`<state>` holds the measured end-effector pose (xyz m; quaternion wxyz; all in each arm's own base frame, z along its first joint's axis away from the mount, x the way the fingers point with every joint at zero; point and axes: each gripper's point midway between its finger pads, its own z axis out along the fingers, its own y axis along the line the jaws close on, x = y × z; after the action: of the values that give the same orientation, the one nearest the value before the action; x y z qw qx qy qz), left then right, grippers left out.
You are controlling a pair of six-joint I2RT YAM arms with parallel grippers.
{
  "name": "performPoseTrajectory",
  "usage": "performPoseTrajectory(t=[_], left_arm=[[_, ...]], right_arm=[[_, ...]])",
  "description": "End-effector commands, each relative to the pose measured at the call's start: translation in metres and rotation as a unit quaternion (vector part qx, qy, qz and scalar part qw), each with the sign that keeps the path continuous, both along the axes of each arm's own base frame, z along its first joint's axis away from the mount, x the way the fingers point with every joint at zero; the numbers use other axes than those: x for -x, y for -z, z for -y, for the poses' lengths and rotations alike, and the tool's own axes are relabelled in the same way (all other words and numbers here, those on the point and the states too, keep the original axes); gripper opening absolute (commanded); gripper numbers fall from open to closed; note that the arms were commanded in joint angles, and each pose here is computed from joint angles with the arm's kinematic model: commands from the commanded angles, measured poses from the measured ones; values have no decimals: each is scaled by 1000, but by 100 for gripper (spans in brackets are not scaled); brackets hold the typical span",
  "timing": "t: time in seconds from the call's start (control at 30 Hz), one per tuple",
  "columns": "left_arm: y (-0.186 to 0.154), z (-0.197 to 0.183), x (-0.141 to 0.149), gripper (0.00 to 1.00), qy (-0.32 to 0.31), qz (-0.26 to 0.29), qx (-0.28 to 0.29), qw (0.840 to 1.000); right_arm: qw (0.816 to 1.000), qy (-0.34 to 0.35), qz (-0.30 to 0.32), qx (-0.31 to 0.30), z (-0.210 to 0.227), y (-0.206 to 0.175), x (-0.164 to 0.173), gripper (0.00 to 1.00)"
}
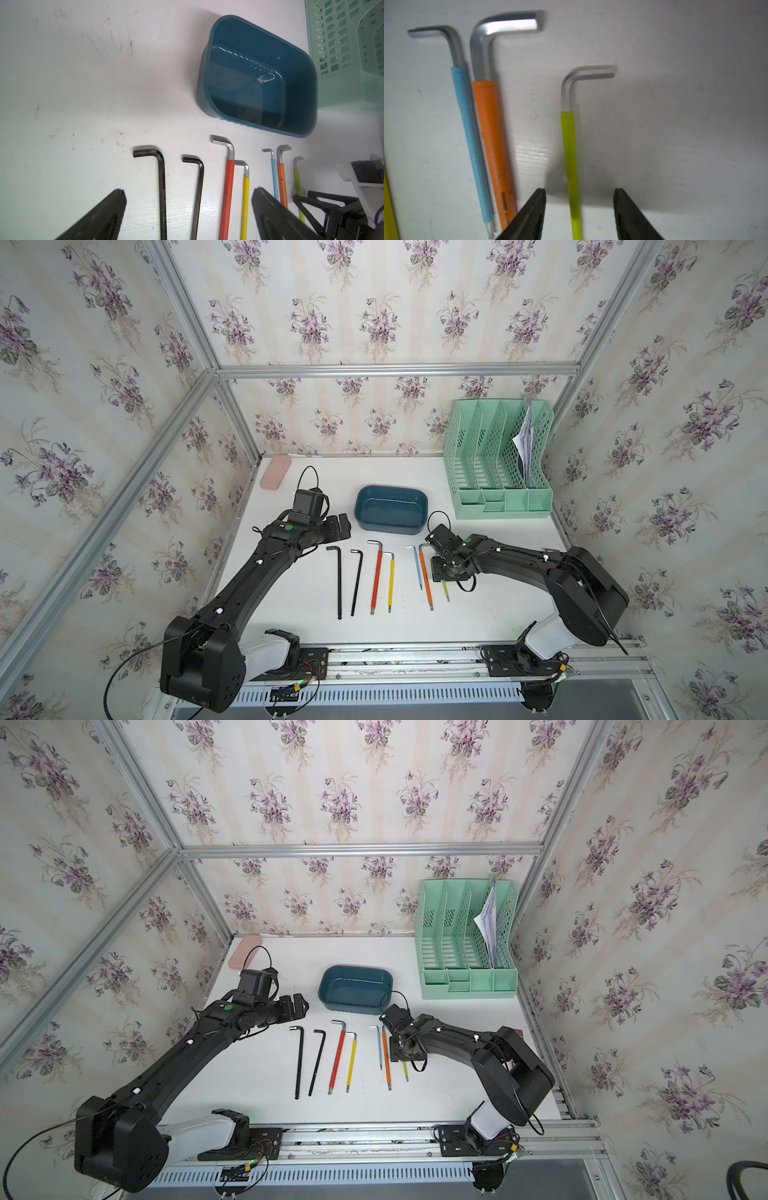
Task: Put the hex key on the desktop into the storage box
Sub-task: Pick up the Allen key from the center of the board.
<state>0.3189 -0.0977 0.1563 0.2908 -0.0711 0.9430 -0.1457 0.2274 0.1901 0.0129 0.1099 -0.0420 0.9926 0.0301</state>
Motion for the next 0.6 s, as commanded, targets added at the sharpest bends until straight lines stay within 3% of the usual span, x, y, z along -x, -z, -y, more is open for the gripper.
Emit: performPoseTrajectory(t=[0.0, 0.23, 0.57], left_arm=[[-7, -5, -6, 99, -5, 20, -12, 1000], [1, -10, -11, 99, -40, 24, -8, 999], [-1, 2, -25, 99, -42, 7, 20, 999]], right_arm=[[1000, 6, 0, -1, -1, 4, -1, 56], [999, 26, -4, 35, 18, 19, 7, 54], [999, 41, 20, 6, 18, 15, 8, 33]])
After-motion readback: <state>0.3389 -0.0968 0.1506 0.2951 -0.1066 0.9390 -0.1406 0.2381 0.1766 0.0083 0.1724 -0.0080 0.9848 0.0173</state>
